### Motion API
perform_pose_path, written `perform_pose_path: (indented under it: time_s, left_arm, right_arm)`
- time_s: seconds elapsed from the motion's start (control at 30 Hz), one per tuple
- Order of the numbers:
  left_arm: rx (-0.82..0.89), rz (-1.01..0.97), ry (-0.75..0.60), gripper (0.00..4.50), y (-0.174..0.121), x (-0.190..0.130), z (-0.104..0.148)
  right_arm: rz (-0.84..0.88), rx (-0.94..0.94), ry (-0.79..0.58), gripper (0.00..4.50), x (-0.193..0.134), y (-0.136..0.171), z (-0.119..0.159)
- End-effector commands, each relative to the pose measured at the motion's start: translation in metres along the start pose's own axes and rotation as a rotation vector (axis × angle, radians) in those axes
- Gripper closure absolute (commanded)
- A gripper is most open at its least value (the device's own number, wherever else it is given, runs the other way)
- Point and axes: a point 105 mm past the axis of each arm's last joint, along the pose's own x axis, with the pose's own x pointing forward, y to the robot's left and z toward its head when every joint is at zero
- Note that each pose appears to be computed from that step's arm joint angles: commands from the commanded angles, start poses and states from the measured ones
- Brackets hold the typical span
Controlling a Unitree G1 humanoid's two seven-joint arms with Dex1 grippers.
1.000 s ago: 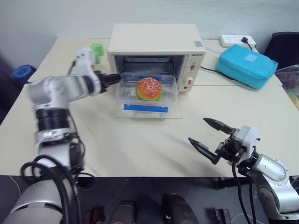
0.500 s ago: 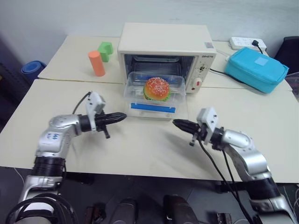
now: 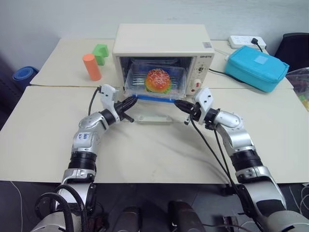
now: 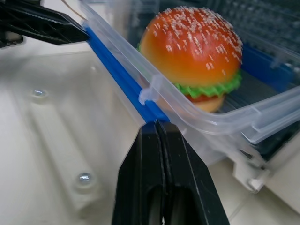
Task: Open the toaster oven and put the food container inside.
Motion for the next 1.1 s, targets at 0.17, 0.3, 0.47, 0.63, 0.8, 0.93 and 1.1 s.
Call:
perform_pose_path:
  time_s: [0.17,0.3,0.47,0.63,0.8,0.93,1.1]
  left_arm:
    - [-0.033,0.109,-0.109,4.5,0.018,0.02,0.024]
    - [-0.033,0.132,-0.123,4.5,0.021,0.03,0.027]
    - [0.002,0.115,-0.129,4.5,0.021,0.029,0.029]
    - [0.06,0.054,-0.09,4.5,0.023,-0.002,0.028]
    - [0.165,-0.085,0.034,4.32,0.013,-0.067,0.027]
    - [0.26,-0.268,0.063,3.33,0.003,-0.123,0.035]
    - [0.279,-0.451,0.136,1.86,-0.004,-0.166,0.03]
  right_arm:
    - [-0.149,-0.002,-0.059,4.47,0.025,-0.031,0.018]
    - [-0.199,0.051,-0.065,4.47,0.036,-0.037,0.018]
    - [-0.184,0.105,-0.077,4.47,0.039,-0.035,0.018]
    - [-0.149,0.135,-0.107,4.47,0.02,-0.037,0.021]
    - [-0.028,0.143,-0.064,4.49,-0.03,-0.018,0.023]
    - [-0.015,0.083,0.112,4.5,-0.075,-0.019,-0.007]
    - [0.089,0.059,0.23,4.5,-0.088,-0.007,-0.053]
